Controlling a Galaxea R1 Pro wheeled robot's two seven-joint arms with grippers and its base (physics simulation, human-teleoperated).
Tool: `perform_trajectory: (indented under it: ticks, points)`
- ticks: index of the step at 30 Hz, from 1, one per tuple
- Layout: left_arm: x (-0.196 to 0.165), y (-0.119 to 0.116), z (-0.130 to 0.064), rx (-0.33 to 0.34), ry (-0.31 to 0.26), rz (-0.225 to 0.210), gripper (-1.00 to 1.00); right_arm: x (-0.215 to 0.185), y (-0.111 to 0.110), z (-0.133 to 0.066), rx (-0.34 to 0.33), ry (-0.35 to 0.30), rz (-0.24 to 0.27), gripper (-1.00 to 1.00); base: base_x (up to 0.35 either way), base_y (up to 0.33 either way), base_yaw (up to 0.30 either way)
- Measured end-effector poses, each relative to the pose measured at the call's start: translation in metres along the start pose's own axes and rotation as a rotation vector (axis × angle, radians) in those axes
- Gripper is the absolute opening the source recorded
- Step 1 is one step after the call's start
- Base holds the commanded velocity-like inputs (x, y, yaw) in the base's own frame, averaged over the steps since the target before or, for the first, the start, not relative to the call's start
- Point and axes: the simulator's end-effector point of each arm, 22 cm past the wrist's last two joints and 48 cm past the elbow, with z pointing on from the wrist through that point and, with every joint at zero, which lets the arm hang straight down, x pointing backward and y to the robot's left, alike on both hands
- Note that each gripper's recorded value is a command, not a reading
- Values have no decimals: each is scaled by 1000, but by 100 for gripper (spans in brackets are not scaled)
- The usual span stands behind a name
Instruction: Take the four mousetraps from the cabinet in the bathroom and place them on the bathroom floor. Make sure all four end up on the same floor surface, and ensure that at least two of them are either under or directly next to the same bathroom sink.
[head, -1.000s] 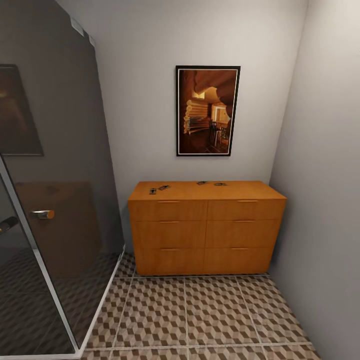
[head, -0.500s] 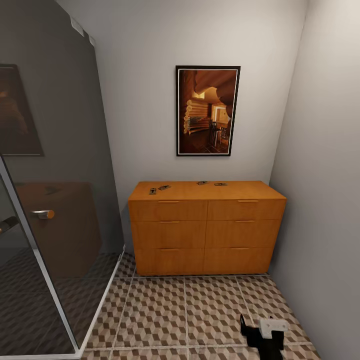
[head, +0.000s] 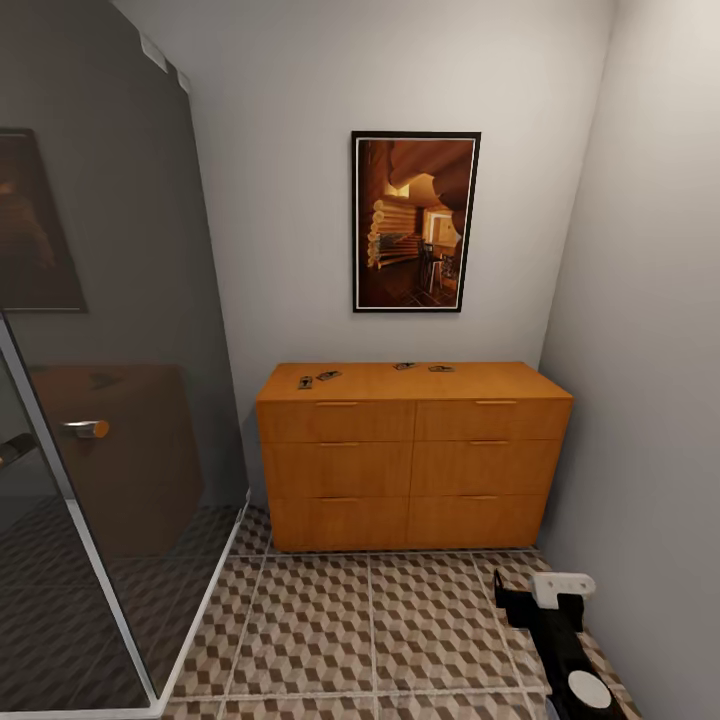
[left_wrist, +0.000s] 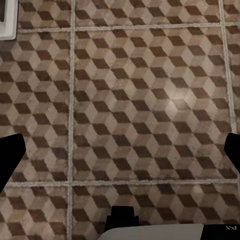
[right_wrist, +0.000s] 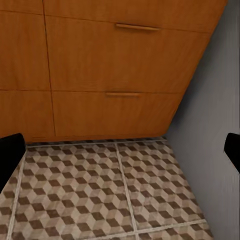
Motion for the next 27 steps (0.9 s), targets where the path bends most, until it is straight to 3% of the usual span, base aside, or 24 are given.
perform_trajectory:
  ticks: [6,27]
  points:
    - [1,-7,0,8,1,-5,100,-26,-4,8,8,-6,-1,100,236,0,0]
    - [1,-10,0,11,1,-6,100,-56,-7,24,19,7,-15,100,337,-6,0]
